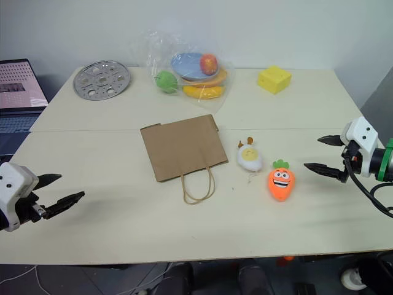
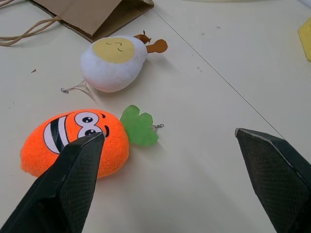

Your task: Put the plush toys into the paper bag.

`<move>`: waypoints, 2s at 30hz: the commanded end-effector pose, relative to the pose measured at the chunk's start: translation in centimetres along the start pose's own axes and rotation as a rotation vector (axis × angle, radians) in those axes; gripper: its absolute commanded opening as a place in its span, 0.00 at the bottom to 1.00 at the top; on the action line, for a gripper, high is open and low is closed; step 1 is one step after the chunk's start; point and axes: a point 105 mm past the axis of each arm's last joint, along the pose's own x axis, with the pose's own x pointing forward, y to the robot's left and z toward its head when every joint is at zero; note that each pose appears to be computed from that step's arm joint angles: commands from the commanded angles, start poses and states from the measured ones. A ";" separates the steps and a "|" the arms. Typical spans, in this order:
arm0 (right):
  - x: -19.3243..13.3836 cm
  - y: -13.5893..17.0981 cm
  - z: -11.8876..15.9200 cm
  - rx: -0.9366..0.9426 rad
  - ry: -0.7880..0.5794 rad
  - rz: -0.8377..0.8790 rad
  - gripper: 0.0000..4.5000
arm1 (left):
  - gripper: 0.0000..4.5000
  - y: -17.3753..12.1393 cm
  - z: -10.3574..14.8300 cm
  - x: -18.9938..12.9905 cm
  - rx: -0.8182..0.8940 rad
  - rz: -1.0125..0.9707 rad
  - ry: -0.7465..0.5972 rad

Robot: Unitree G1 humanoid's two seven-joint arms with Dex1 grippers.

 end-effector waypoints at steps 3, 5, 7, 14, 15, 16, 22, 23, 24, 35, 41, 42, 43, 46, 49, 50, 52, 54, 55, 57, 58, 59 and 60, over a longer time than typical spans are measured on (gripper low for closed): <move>-0.3 -0.2 1.3 -0.050 -0.032 -0.011 1.00 | 0.83 0.3 0.5 -0.2 0.000 0.021 -0.027; -0.2 -0.1 1.3 -0.051 -0.033 -0.008 1.00 | 0.83 0.3 0.5 -0.3 0.006 0.018 -0.027; -0.2 -0.1 1.3 -0.050 -0.034 -0.009 1.00 | 0.83 0.3 0.5 -0.3 0.000 0.023 -0.030; 0.2 -0.1 1.2 -0.058 -0.035 -0.004 1.00 | 0.83 0.8 0.0 -0.5 0.032 0.068 -0.023; 0.2 -0.1 1.2 -0.059 -0.035 -0.004 1.00 | 0.83 0.6 0.2 -0.5 0.039 0.052 -0.035; 0.3 -0.1 1.1 -0.060 -0.035 -0.005 1.00 | 0.83 0.4 0.3 -0.5 0.042 0.046 -0.047; 0.7 0.1 1.2 -0.065 -0.045 -0.002 1.00 | 0.83 0.1 0.9 -0.6 0.049 0.030 -0.099; 0.8 0.1 1.2 -0.067 -0.046 -0.001 1.00 | 0.83 0.1 1.1 -0.6 0.060 0.029 -0.108; 0.8 0.1 1.2 -0.069 -0.047 -0.001 1.00 | 0.83 0.1 1.2 -0.6 0.068 0.029 -0.110; 0.9 0.1 1.6 -0.083 -0.057 0.003 1.00 | 0.83 -1.4 2.7 0.7 0.131 -0.086 -0.127; 1.4 4.0 4.2 -0.137 -0.098 0.145 1.00 | 0.83 -8.2 5.0 4.2 0.292 -0.393 -0.185; 1.4 4.6 4.5 -0.138 -0.101 0.162 1.00 | 0.83 -9.0 5.4 4.6 0.328 -0.430 -0.202; 1.4 5.0 4.7 -0.138 -0.101 0.171 1.00 | 0.83 -9.5 5.6 4.8 0.350 -0.451 -0.210; 2.0 7.3 5.6 -0.132 -0.128 0.227 1.00 | 0.83 -10.8 5.9 6.1 0.388 -0.503 -0.246; 2.9 10.3 6.7 -0.128 -0.167 0.297 1.00 | 0.83 -12.8 5.8 7.5 0.455 -0.588 -0.281; 3.2 11.0 7.0 -0.135 -0.174 0.307 1.00 | 0.83 -13.3 5.8 7.9 0.459 -0.612 -0.300; 3.8 12.0 7.5 -0.135 -0.190 0.317 1.00 | 0.83 -14.1 5.9 8.7 0.472 -0.633 -0.335; 4.3 12.5 8.0 -0.123 -0.211 0.315 1.00 | 0.83 -14.9 6.1 9.4 0.500 -0.654 -0.371; 4.5 12.8 8.1 -0.119 -0.216 0.322 1.00 | 0.83 -15.1 6.2 9.8 0.505 -0.651 -0.380; 4.8 13.4 8.1 -0.130 -0.211 0.332 1.00 | 0.83 -15.4 6.1 10.6 0.522 -0.651 -0.395; 4.9 13.5 8.1 -0.130 -0.210 0.331 1.00 | 0.83 -15.6 6.1 11.1 0.536 -0.646 -0.404; 5.0 13.5 8.1 -0.128 -0.210 0.328 1.00 | 0.83 -15.7 6.1 11.4 0.546 -0.644 -0.411; 5.0 13.5 8.2 -0.126 -0.210 0.326 1.00 | 0.83 -15.7 6.1 11.6 0.552 -0.642 -0.416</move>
